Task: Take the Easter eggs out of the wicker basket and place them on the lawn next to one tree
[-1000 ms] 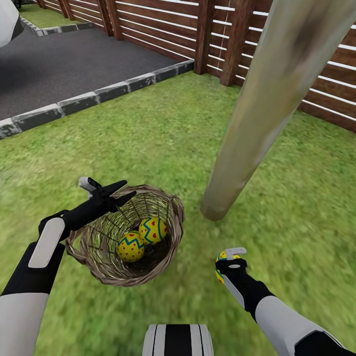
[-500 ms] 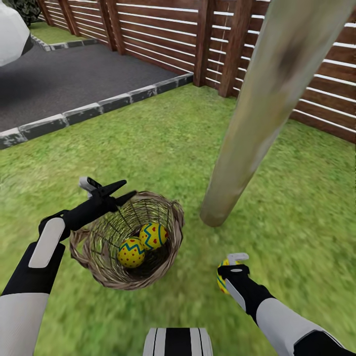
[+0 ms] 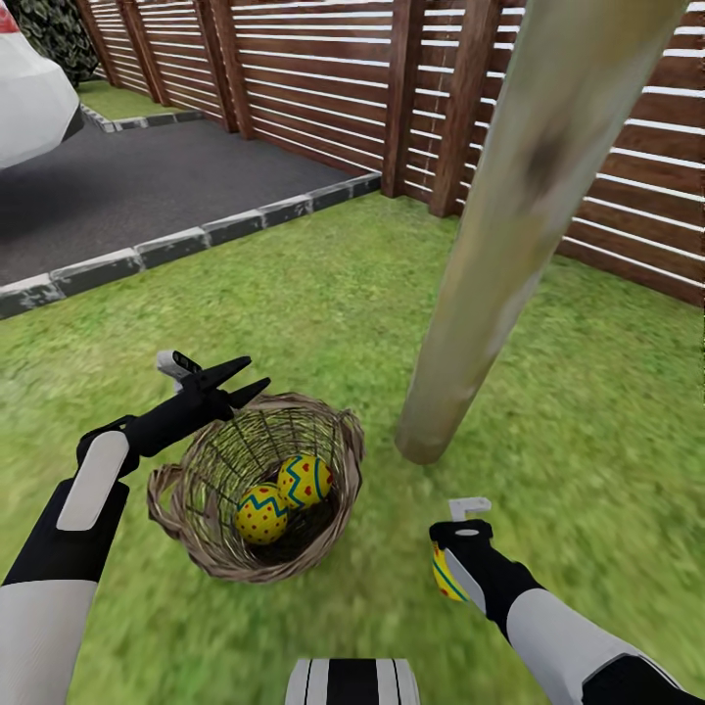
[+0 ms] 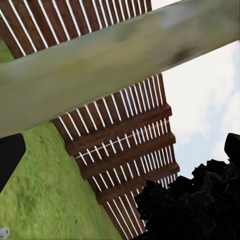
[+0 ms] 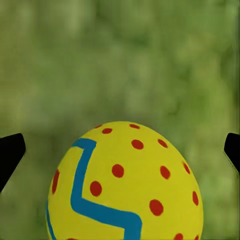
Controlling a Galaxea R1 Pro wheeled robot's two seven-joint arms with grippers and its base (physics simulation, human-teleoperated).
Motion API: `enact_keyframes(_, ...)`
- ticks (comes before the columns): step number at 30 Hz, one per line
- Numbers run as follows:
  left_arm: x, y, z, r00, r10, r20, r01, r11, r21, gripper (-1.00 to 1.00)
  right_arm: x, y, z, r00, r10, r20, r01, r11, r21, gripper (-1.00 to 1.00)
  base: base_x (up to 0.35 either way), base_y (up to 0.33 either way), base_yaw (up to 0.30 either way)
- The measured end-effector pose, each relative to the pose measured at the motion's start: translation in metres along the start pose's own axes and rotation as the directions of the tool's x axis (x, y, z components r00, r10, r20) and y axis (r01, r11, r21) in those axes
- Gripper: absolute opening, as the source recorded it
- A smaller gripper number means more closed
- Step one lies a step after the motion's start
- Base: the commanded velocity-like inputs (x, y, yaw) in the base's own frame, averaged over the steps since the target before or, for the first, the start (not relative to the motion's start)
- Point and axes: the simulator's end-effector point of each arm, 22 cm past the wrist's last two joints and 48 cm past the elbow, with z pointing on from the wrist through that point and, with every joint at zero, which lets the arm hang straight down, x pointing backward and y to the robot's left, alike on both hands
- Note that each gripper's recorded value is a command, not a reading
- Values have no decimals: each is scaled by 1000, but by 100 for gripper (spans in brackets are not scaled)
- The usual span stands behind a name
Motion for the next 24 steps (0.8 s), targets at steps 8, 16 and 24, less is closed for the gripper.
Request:
enact_keyframes(8,1,-20,5,1000,25,-13,-25,1000,16,100,-18,-4,-12,999,8,34,-8,1000,4,100,0,0,0)
enact_keyframes(16,-2,-40,6,998,57,-14,-57,998,28,100,-83,6,-40,986,53,158,-47,998,-43,100,0,0,0)
enact_keyframes(24,-8,-59,1,995,97,-15,-97,995,26,100,-127,19,-81,984,33,175,-17,996,-92,100,0,0,0)
